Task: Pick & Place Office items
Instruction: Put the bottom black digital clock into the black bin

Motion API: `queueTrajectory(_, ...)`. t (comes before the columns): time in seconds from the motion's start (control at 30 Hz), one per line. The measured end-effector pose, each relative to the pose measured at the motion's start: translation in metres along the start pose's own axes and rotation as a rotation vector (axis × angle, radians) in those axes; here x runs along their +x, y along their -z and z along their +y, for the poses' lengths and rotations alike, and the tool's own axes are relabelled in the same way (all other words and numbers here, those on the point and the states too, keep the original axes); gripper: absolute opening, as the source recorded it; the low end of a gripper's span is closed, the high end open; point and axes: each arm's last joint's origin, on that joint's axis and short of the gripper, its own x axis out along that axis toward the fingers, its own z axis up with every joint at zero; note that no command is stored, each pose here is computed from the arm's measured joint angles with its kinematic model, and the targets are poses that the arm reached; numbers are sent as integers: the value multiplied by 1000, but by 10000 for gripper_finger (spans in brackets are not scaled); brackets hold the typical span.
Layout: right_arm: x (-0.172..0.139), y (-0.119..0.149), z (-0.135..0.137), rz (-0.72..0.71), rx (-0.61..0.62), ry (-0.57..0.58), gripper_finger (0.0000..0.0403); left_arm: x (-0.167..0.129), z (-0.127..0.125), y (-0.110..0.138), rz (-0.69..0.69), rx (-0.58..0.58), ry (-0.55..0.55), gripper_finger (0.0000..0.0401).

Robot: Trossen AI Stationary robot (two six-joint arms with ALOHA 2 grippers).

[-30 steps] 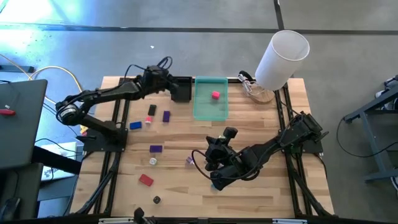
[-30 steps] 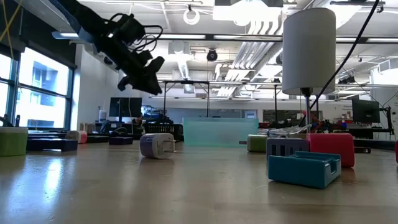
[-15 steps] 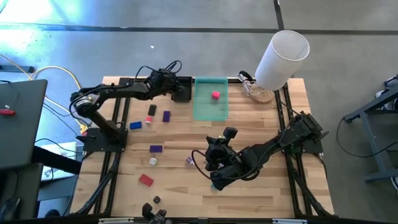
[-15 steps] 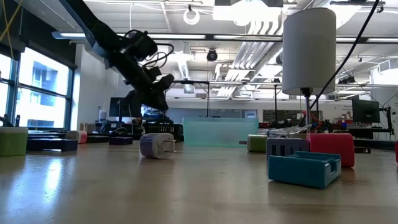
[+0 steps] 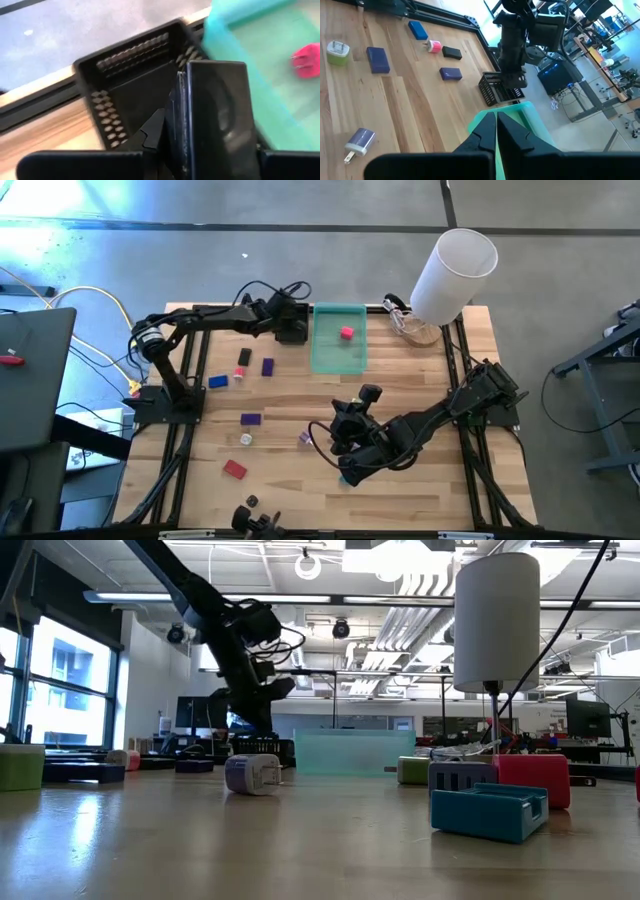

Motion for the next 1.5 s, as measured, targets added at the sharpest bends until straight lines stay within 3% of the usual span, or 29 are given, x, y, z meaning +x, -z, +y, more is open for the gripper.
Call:
queueTrajectory(0.2,0,1,0,2,-13,1,2,3,12,-1,34,-93,-28,59)
queueTrajectory(1.13,1,2,0,20,13,-23,2,26,6,9,53,-75,-9,77)
queueTrajectory(1.5,0,2,0,20,13,-22,2,23,-6,13,48,122,18,79)
